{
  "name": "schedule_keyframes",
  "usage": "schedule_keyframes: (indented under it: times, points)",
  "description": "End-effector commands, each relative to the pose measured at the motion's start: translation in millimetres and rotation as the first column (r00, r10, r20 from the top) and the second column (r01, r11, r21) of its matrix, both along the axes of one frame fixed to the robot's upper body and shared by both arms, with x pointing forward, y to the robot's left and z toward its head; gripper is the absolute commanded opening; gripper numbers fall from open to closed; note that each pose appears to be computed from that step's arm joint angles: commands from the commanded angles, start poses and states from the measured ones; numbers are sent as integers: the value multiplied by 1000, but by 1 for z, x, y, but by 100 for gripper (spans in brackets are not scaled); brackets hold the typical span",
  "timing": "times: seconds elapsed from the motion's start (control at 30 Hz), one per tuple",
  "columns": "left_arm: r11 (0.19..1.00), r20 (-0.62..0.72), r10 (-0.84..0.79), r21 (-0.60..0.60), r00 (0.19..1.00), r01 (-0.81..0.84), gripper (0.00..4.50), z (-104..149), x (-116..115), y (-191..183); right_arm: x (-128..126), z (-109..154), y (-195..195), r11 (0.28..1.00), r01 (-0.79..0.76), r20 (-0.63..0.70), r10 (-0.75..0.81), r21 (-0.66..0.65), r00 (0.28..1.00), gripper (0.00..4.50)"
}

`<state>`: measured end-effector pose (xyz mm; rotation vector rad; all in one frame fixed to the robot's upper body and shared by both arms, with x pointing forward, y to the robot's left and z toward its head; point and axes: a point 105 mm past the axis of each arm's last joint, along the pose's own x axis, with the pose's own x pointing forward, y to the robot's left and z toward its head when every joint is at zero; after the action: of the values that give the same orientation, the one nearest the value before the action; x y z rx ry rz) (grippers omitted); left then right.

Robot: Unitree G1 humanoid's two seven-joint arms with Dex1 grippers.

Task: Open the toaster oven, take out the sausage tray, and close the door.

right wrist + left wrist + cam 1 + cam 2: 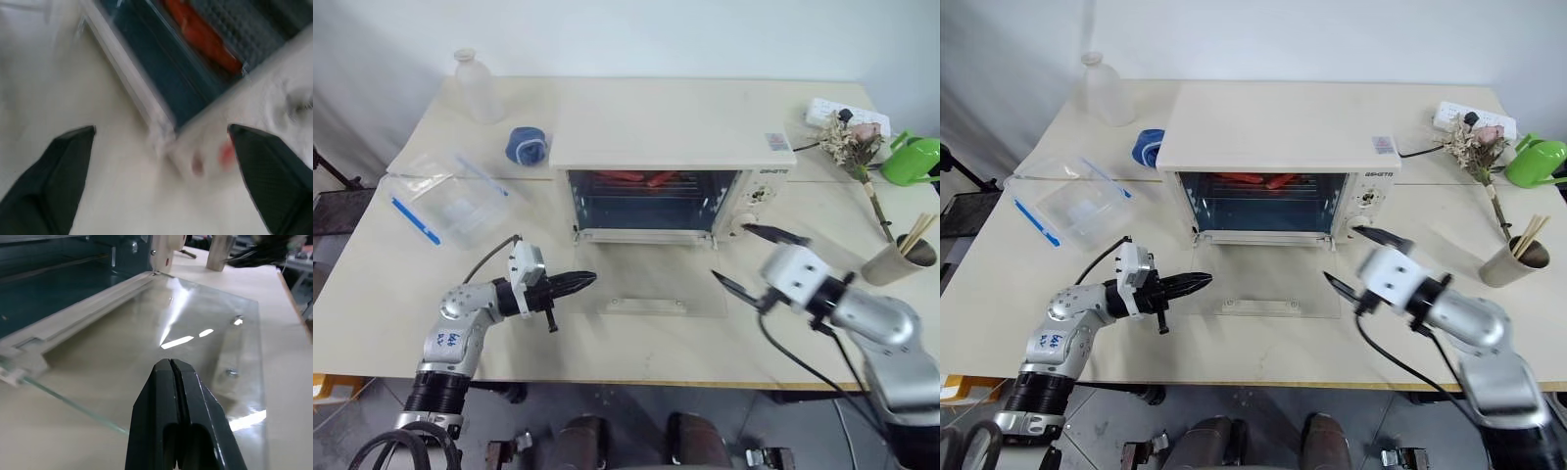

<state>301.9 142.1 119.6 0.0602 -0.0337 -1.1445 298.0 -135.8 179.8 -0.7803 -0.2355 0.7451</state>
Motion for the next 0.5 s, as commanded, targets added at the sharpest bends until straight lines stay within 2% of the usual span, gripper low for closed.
schedule_keyframes:
  times: [0.03, 0.2, 0.3, 0.4, 0.5]
  points:
    - [996, 44, 68, -60, 997, -65, 85, 21, -2, 11, 3, 14, 32, 998, -65, 92, 65, 1, 994, 450]
    - [984, 60, 156, -101, 986, -150, 236, 33, -24, 40, 52, 23, 77, 994, 42, 289, -12, -100, 957, 450]
    - [976, 67, 198, -106, 978, -190, 333, 34, -34, 49, 86, 21, 78, 946, 230, 392, -127, -229, 911, 450]
    - [975, 66, 202, -112, 977, -194, 416, 34, -36, 48, 96, 27, 78, 941, 256, 422, -144, -221, 895, 450]
    - [973, 70, 206, -122, 976, -196, 416, 33, -38, 46, 104, 28, 75, 924, 300, 442, -174, -235, 880, 450]
